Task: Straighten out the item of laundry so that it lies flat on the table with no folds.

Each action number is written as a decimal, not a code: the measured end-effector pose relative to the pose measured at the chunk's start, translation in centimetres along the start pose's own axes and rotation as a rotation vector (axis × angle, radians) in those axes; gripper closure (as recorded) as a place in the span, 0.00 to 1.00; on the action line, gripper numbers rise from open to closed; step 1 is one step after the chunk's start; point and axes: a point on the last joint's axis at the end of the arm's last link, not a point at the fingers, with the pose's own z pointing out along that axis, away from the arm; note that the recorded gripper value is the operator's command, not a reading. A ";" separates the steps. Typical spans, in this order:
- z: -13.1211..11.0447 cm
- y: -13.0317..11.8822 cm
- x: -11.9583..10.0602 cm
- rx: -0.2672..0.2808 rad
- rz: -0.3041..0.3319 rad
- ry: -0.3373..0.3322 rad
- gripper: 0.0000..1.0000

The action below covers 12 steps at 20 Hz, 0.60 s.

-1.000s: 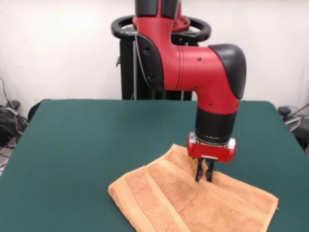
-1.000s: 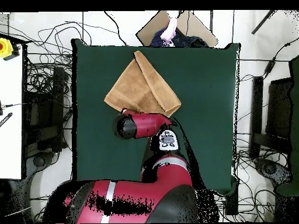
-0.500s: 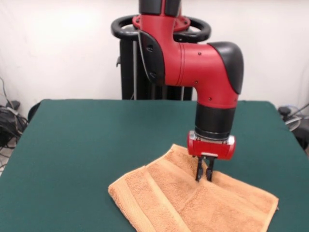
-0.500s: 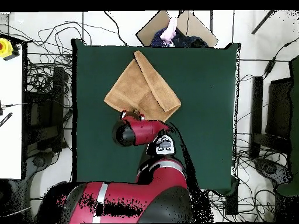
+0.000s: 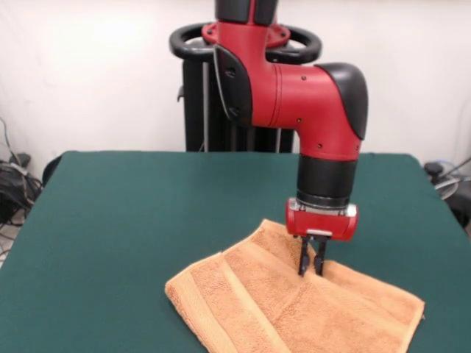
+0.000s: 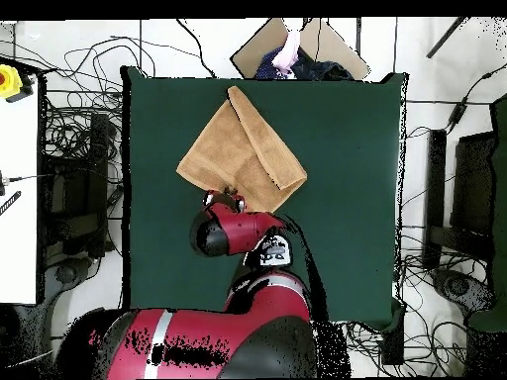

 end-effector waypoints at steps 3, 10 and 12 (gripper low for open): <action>0.0 0.0 0.3 0.004 -0.009 -0.023 1.00; 0.0 0.1 1.1 0.007 -0.011 -0.078 1.00; 0.1 0.1 1.2 0.006 -0.012 -0.090 1.00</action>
